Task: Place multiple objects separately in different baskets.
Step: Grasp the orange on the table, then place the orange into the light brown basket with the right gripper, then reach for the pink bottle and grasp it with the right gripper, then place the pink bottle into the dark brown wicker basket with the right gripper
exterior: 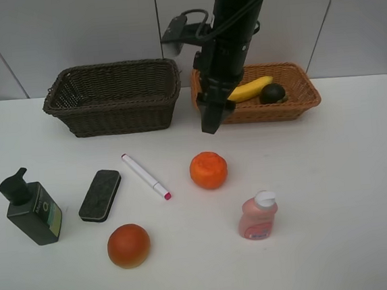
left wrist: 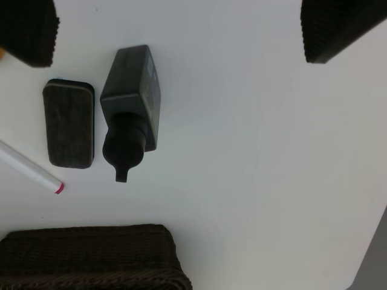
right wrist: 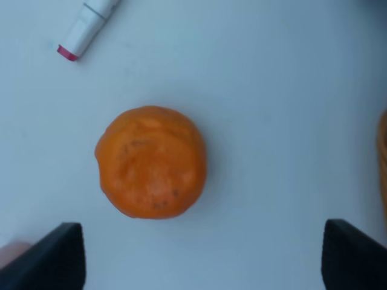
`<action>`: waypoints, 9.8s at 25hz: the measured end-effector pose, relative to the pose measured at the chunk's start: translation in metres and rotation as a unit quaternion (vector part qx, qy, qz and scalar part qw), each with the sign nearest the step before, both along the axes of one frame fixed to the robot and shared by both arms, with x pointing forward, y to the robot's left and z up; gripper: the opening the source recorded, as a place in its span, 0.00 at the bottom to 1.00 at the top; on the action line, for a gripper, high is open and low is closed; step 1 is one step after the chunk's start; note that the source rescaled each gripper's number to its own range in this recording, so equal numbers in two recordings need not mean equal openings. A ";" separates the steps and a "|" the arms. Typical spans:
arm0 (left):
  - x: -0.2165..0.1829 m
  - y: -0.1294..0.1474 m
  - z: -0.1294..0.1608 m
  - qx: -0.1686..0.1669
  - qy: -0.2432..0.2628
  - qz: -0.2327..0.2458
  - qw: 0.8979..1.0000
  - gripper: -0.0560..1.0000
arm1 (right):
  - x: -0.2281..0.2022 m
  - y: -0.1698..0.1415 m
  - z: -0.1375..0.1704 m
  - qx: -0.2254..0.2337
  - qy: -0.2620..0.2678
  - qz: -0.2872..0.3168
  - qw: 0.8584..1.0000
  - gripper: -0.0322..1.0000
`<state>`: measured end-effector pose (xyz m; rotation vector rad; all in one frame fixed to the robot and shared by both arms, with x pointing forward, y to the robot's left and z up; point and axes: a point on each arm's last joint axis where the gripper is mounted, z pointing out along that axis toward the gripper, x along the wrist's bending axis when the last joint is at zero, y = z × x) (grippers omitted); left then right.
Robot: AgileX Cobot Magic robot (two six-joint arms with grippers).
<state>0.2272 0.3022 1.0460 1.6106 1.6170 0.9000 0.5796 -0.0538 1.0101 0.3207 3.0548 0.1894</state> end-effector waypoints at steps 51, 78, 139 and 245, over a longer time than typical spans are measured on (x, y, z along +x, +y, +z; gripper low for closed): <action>0.000 0.000 0.000 0.000 0.000 0.000 1.000 1.00 | -0.020 0.012 -0.127 -0.017 0.053 -0.019 0.998 0.81; 0.000 0.000 0.000 0.000 0.000 0.000 1.000 1.00 | 0.002 0.001 0.024 -0.004 -0.151 -0.027 0.988 0.81; 0.000 0.000 0.000 0.000 0.000 0.000 1.000 1.00 | 0.079 -0.074 0.002 0.009 -0.153 -0.161 0.975 0.97; 0.000 0.000 0.000 0.000 0.000 0.000 1.000 1.00 | -0.097 -0.049 0.033 0.054 -0.139 0.065 0.987 0.03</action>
